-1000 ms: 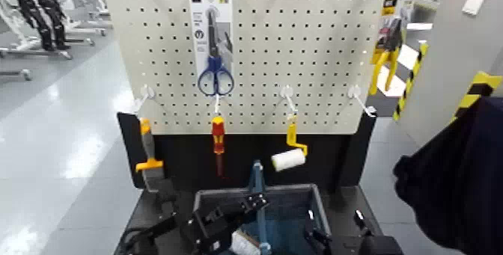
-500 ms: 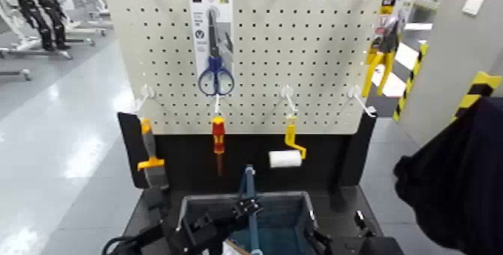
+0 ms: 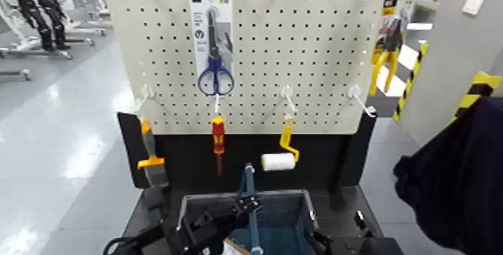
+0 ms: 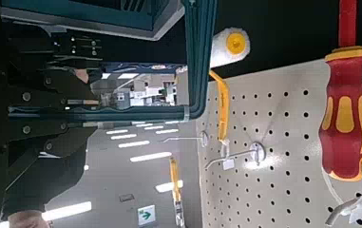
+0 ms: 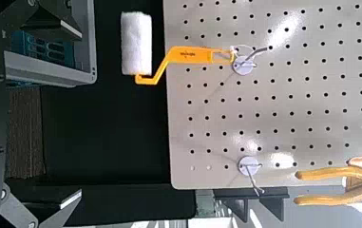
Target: Grasp the handle of the crate.
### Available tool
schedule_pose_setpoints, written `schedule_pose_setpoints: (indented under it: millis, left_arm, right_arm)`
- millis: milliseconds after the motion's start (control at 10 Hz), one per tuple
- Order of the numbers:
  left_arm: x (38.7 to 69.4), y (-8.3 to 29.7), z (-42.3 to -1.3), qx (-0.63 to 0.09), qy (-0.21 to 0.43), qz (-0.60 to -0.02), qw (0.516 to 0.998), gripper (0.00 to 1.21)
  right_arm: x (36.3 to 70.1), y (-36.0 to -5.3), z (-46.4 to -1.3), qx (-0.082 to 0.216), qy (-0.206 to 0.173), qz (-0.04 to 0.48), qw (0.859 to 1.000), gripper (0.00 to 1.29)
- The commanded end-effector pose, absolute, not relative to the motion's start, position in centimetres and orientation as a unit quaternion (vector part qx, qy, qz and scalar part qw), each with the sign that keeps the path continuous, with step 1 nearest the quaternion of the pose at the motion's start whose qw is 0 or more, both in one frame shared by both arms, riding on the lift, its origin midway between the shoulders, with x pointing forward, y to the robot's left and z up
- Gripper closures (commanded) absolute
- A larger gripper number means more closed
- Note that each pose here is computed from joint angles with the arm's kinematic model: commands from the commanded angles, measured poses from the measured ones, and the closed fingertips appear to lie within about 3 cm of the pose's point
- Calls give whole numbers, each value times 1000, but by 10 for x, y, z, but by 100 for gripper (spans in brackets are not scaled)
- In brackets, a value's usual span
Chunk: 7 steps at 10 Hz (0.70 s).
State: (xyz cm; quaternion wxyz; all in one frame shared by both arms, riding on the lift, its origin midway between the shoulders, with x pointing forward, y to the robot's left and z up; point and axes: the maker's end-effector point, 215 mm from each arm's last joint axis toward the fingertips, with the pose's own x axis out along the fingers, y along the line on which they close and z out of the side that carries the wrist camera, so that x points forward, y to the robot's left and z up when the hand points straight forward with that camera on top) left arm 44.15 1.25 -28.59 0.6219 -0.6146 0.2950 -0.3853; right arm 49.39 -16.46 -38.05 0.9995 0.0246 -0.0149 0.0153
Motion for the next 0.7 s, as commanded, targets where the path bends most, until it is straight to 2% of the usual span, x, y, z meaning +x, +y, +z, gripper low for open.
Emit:
schedule_pose_setpoints:
  millis: [100,700]
  left_arm:
    - [443,12,-285,-618,292,-386,620,119]
    - [443,11,-284,-620,289,-388,617,119]
  right_arm:
    - [494,-164,-380,23,-16,16,999,15]
    - [494,-162,-381,20,-14,18,1000,14]
